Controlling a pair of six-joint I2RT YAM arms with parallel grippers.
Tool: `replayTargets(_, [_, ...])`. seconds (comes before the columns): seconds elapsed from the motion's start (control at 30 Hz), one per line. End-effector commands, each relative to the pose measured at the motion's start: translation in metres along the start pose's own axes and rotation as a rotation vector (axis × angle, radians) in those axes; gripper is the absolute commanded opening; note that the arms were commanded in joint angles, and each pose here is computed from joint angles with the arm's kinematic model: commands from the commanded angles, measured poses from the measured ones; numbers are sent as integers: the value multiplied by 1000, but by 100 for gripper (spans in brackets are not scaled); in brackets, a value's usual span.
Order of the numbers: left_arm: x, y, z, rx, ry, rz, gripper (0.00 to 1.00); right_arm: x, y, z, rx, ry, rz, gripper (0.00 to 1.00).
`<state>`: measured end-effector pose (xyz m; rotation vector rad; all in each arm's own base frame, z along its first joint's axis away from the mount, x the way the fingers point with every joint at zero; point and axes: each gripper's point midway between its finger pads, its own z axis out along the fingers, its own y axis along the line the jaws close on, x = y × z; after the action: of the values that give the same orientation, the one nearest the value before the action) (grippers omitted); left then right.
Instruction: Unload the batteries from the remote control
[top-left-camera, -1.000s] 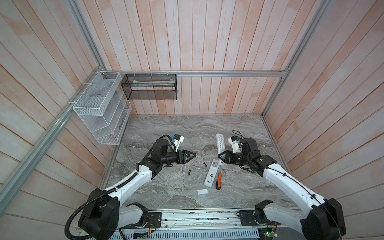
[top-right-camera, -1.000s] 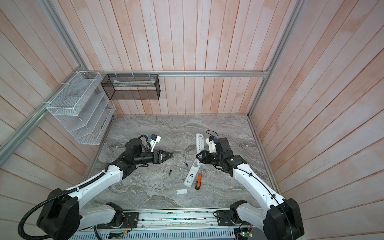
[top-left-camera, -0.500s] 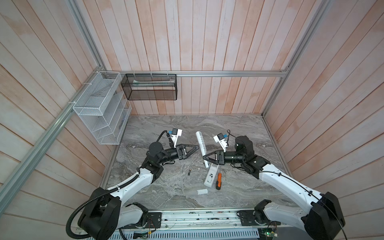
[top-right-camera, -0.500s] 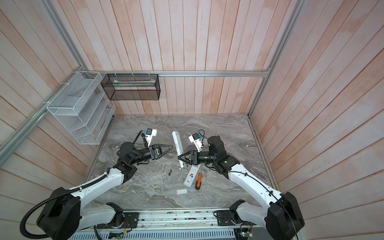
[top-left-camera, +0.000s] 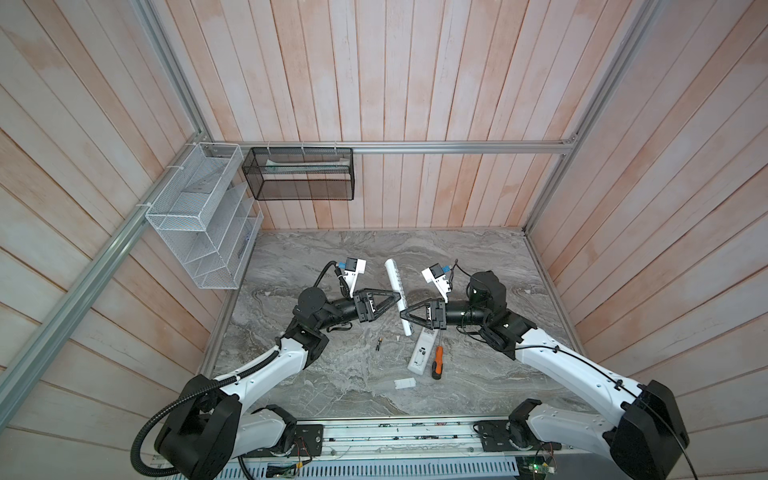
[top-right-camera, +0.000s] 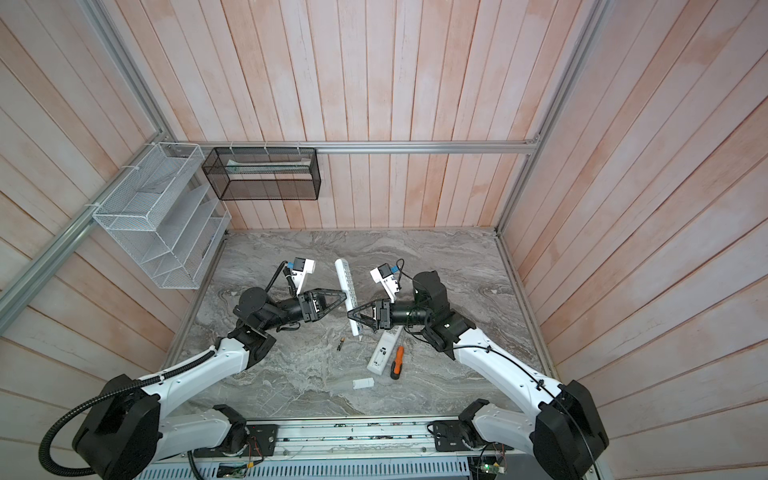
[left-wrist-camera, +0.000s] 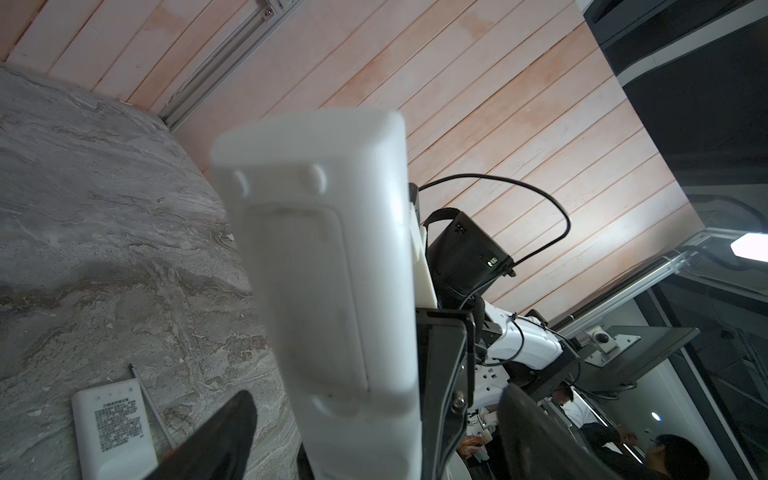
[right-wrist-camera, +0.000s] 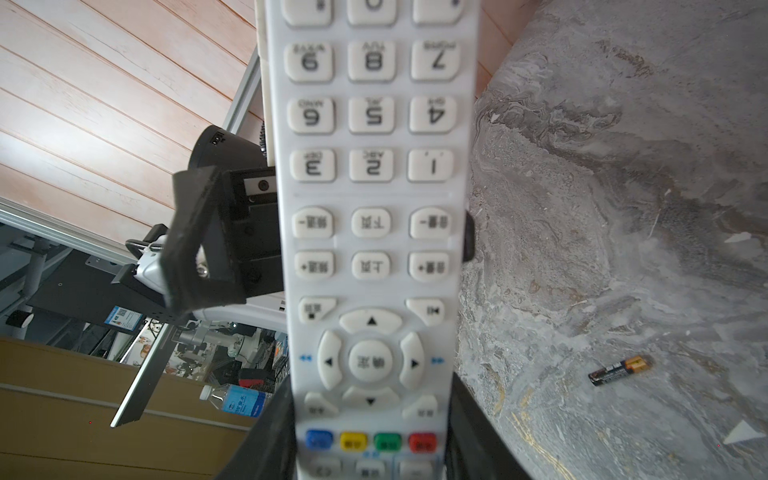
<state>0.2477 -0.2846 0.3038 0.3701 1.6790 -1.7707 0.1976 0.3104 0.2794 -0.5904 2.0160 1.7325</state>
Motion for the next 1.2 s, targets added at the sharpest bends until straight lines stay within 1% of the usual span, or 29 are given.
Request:
replayTargets(0.0, [-1, -9, 2, 45, -19, 17, 94, -8, 32, 0, -103, -12, -65, 17])
replayTargets(0.2, [-3, -17, 8, 106, -31, 12, 94, -3, 43, 7, -137, 18, -77, 17])
replayTargets(0.3, [-5, -21, 7, 114, -44, 19, 92, -3, 42, 7, -131, 14, -76, 17])
replayTargets(0.47, [-5, -23, 6, 118, -42, 20, 78, -4, 39, 7, -119, 6, -72, 17])
replayTargets(0.57, [-4, -22, 7, 115, -34, 17, 71, -4, 36, 9, -111, 5, -64, 19])
replayTargets(0.73, [-1, -17, 8, 84, -11, 21, 54, -5, 30, 10, -82, -2, -58, 28])
replayTargets(0.77, [0, -15, 8, 72, -2, 23, 53, -5, 28, 10, -71, -2, -55, 31])
replayTargets(0.87, [3, -13, 9, 45, 26, 36, 48, -6, 22, 7, -38, -12, -48, 46])
replayTargets(0.9, [4, -9, 10, 24, 40, 39, 46, -7, 19, 5, -23, -18, -44, 52])
replayTargets(0.93, [4, -7, 10, -1, 53, 47, 44, -8, 15, 3, -3, -26, -40, 58])
replayTargets(1.03, [4, 5, 8, -94, 101, 87, 42, -13, 4, -9, 61, -58, -27, 69])
replayTargets(1.1, [4, 16, 3, -183, 147, 126, 41, -17, -7, -20, 113, -89, -11, 72])
replayTargets(1.17, [7, 38, -5, -331, 222, 168, 41, -21, -17, -33, 169, -130, -2, 73])
